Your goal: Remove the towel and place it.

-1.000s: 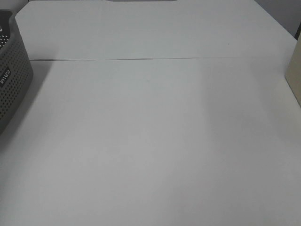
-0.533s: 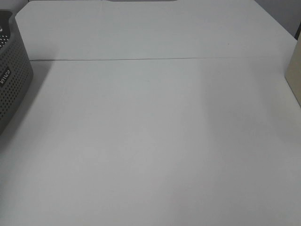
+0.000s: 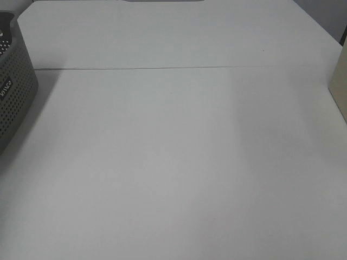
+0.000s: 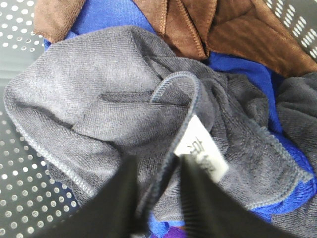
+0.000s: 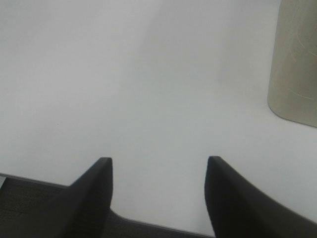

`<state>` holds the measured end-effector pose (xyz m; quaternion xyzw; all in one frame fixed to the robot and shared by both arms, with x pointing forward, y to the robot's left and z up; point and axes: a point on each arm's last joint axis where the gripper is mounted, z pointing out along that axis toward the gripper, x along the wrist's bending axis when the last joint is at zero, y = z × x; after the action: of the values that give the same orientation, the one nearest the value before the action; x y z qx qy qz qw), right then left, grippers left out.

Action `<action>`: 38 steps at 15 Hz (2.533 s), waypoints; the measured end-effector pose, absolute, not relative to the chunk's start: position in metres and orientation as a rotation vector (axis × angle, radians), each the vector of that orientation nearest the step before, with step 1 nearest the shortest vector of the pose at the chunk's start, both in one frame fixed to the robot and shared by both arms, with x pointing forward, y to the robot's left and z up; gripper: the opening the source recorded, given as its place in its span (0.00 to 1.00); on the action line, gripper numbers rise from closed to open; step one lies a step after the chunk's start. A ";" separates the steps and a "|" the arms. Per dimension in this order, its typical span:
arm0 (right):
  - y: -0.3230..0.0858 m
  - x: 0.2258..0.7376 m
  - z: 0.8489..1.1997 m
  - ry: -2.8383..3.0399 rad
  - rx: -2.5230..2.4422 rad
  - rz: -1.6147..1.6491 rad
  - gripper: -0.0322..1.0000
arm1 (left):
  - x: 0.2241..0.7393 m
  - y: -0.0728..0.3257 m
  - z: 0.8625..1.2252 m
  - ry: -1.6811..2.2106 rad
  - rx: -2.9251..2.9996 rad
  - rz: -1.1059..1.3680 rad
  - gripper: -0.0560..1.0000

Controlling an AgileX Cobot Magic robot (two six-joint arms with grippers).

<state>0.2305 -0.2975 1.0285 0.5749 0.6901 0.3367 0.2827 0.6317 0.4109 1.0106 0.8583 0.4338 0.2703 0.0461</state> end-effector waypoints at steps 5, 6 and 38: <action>-0.297 0.231 1.029 1.847 1.541 0.903 0.57 | 0.632 0.412 1.009 1.317 2.638 0.828 0.05; -0.297 0.231 1.029 1.847 1.541 0.903 0.57 | 0.632 0.412 1.009 1.316 2.639 0.828 0.05; -0.297 0.231 1.029 1.846 1.542 0.903 0.57 | 0.603 0.324 1.227 0.658 1.860 1.918 0.05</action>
<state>0.2305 -0.2975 1.0285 0.5759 0.6892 0.3372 0.2822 0.6035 0.3237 1.2273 0.6632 0.2345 0.6838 0.1937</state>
